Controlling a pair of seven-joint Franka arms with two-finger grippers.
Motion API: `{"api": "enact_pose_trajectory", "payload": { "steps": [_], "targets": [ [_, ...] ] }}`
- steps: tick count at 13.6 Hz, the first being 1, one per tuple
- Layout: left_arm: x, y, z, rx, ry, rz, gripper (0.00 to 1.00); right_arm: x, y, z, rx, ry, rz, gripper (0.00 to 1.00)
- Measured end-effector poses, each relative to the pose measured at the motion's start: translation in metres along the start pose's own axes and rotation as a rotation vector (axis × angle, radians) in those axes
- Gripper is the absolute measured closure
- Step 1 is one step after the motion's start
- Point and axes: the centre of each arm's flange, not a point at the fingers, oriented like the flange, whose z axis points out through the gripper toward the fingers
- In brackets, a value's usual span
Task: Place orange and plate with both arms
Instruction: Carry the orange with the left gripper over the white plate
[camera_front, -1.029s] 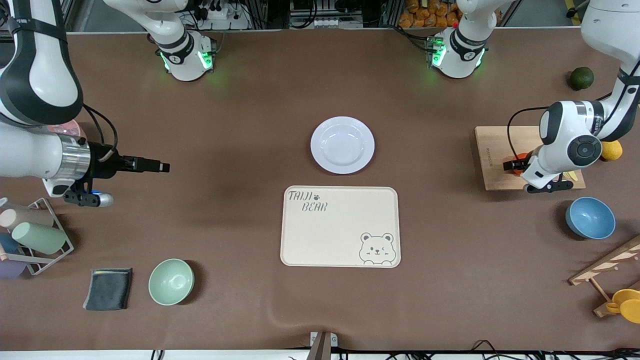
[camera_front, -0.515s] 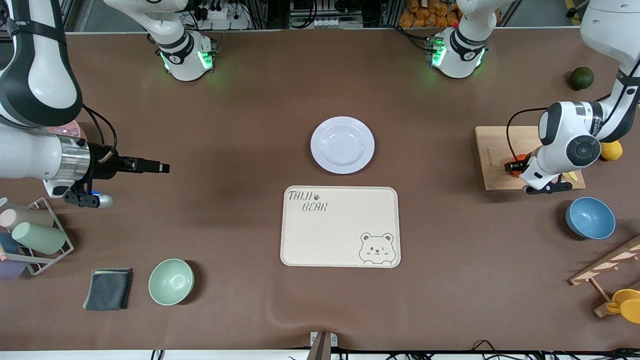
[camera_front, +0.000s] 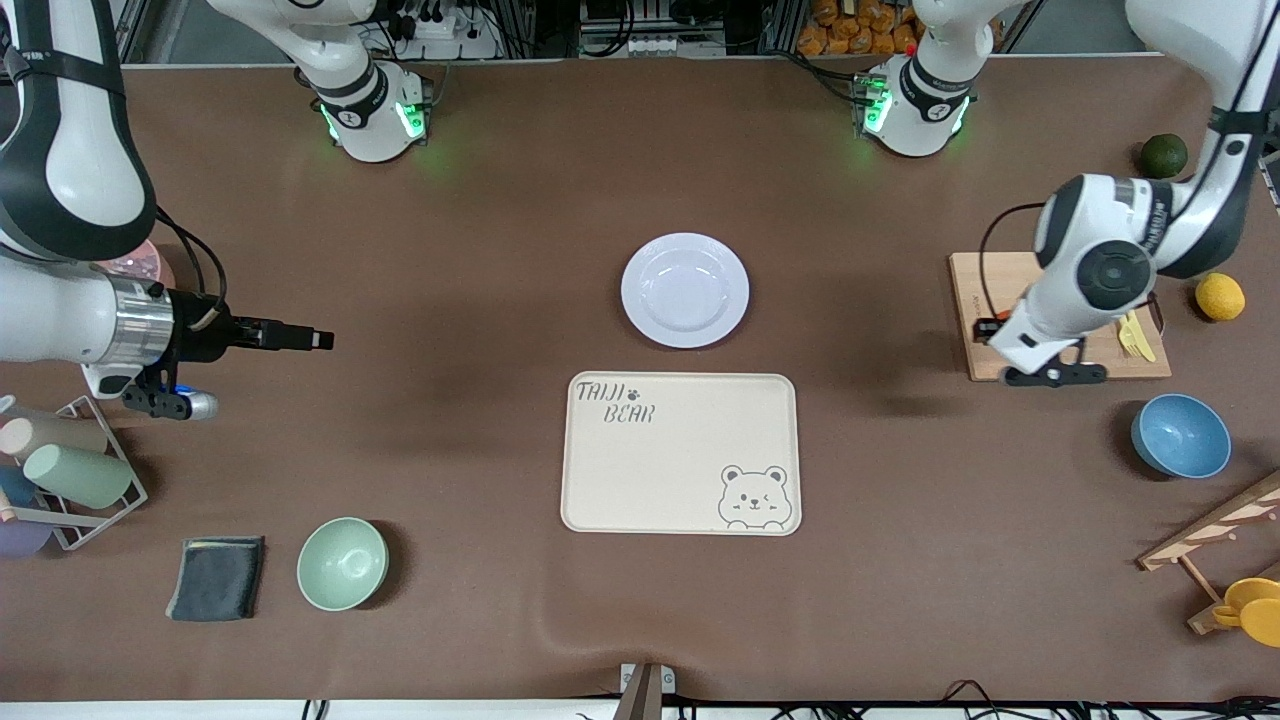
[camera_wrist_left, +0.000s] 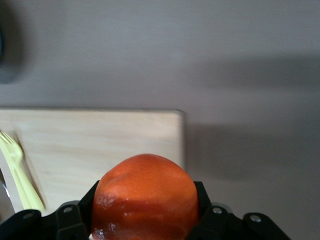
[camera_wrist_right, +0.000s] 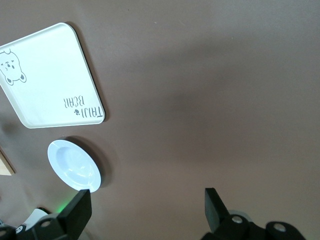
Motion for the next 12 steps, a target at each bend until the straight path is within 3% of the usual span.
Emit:
{"api": "enact_pose_trajectory", "payload": {
  "steps": [5, 8, 12],
  "targets": [
    [-0.028, 0.143, -0.062, -0.046, -0.005, -0.085, 0.26, 0.003, 0.007, -0.001, 0.011, -0.001, 0.005, 0.00],
    [-0.048, 0.227, -0.081, -0.067, -0.002, -0.160, 0.26, 0.004, 0.010, 0.006, 0.068, -0.022, 0.013, 0.00],
    [-0.070, 0.334, -0.081, -0.126, -0.055, -0.234, 0.26, 0.009, 0.019, 0.021, 0.140, -0.054, 0.033, 0.00]
  ]
}}
